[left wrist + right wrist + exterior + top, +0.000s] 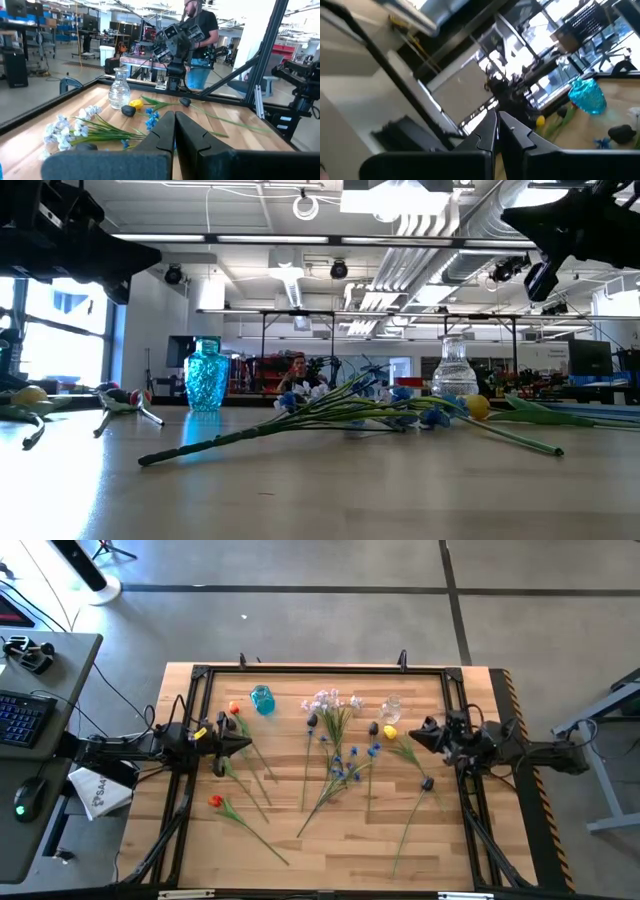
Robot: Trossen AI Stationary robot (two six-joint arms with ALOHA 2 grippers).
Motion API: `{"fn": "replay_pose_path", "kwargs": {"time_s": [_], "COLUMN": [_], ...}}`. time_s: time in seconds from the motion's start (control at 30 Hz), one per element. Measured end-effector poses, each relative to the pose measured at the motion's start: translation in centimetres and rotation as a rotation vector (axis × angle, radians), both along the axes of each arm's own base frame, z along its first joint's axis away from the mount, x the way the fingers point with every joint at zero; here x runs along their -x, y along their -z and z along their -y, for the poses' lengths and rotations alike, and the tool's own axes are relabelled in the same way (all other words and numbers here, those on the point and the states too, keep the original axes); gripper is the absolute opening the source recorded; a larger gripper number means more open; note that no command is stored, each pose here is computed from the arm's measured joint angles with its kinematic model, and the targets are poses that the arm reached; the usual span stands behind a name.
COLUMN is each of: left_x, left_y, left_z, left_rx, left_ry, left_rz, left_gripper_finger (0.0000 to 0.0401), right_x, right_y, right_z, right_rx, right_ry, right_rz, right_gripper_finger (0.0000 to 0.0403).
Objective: Sort flowers into vase by color
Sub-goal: Put the right yellow flower into the blue vase
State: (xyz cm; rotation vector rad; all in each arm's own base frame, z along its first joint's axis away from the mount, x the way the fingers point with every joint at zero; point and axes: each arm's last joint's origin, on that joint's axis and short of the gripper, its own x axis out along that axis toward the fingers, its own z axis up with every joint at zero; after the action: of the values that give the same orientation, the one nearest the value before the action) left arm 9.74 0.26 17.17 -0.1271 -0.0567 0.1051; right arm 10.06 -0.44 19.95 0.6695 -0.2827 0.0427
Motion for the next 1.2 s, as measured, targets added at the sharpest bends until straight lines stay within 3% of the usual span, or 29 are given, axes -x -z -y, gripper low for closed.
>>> {"fn": "replay_pose_path", "kwargs": {"time_s": [0.1, 0.3, 0.5, 0.63, 0.9, 1.2], "left_x": [0.0, 0.0, 0.0, 0.0, 0.0, 0.0], "left_y": [0.0, 0.0, 0.0, 0.0, 0.0, 0.0], "left_z": [0.0, 0.0, 0.0, 0.0, 0.0, 0.0], "left_rx": [0.021, 0.021, 0.021, 0.021, 0.021, 0.065], "left_ry": [0.001, 0.001, 0.001, 0.001, 0.001, 0.003], "left_rz": [0.003, 0.001, 0.001, 0.001, 0.003, 0.011], "left_gripper_finger": [0.0000, 0.0000, 0.0000, 0.0000, 0.0000, 0.0000], "right_x": [-0.8, -2.1, -3.2, -3.9, -4.7, -5.6], "right_y": [0.2, 1.6, 1.7, 0.9, -1.0, 0.4], "right_z": [-0.3, -0.4, -0.5, -0.6, -0.3, -0.3], "right_rx": [0.033, 0.240, 0.259, 0.275, 0.134, -0.060], "right_ry": [0.002, 0.060, 0.021, 0.048, 0.164, 0.236], "right_rz": [-0.074, -0.242, -0.372, -0.601, -1.038, -1.314], "right_gripper_finger": [0.0013, 0.0013, 0.0013, 0.0013, 0.0034, 0.0150]}}
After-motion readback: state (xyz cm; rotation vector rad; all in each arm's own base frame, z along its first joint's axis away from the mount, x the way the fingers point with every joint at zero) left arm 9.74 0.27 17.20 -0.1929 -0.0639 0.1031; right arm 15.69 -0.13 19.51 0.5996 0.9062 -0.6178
